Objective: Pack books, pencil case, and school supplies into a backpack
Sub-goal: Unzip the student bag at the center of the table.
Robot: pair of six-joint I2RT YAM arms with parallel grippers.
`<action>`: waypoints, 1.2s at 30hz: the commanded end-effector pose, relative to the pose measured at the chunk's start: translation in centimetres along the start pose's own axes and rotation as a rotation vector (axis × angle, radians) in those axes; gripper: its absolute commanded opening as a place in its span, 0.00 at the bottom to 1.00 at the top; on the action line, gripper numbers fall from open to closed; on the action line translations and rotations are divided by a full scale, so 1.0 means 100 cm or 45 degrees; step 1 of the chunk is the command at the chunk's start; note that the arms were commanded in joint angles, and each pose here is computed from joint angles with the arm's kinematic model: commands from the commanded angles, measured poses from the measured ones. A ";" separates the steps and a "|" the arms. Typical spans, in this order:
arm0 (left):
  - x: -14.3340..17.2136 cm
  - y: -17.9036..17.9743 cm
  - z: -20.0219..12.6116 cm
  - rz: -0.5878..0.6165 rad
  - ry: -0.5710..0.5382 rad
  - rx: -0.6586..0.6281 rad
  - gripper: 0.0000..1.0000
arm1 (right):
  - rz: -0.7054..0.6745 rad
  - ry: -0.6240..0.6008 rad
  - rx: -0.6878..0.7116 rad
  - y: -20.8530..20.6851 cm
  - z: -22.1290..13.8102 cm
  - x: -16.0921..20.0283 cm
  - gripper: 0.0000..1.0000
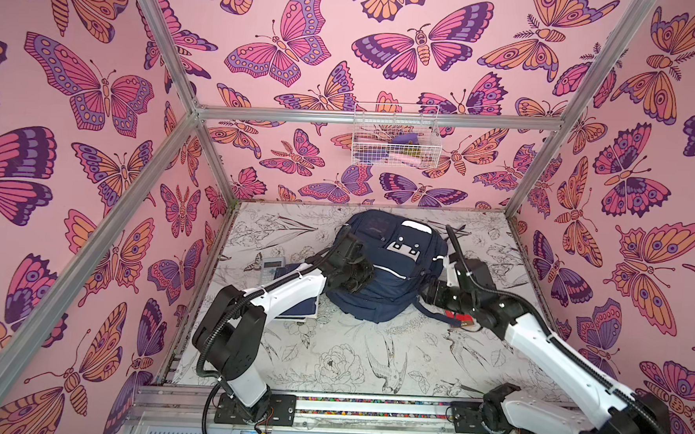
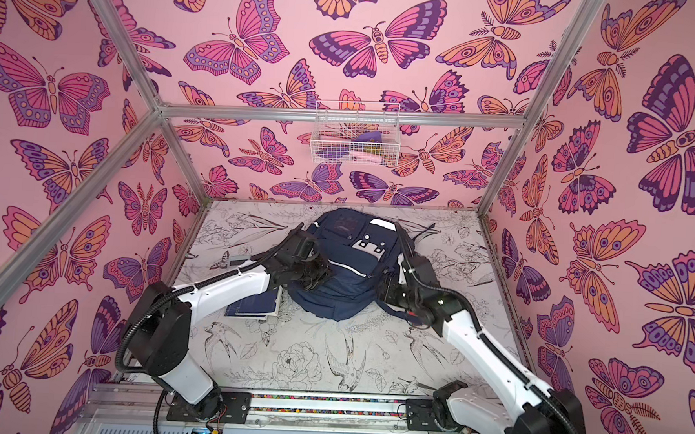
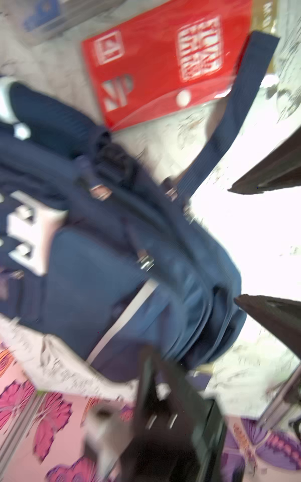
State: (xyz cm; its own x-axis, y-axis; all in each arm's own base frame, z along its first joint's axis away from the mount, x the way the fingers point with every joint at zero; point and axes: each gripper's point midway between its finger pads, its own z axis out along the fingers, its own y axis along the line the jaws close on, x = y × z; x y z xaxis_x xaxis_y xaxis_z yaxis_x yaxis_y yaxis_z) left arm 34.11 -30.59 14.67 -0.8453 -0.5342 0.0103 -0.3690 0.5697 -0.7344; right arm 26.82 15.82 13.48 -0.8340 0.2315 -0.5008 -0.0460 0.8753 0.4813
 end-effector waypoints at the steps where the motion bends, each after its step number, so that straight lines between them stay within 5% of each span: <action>1: 0.004 -0.036 -0.011 0.047 0.043 0.143 0.00 | -0.077 -0.015 -0.117 0.007 0.018 -0.001 0.60; 14: 0.010 -0.067 -0.039 0.048 0.061 0.244 0.00 | -0.033 0.007 -0.369 -0.001 0.067 -0.017 0.52; 36: 0.009 -0.083 -0.054 0.025 0.062 0.290 0.00 | 0.015 0.114 -0.649 0.012 0.060 -0.002 0.50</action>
State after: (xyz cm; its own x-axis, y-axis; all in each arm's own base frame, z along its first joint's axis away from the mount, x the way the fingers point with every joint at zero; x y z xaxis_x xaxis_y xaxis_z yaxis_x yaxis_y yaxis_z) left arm 34.73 -31.23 18.48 -0.8399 -0.5409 0.0445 -0.3695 0.5099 -0.7768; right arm 29.89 18.63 9.05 -0.8797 0.1997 -0.4316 -0.2388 0.5993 0.7641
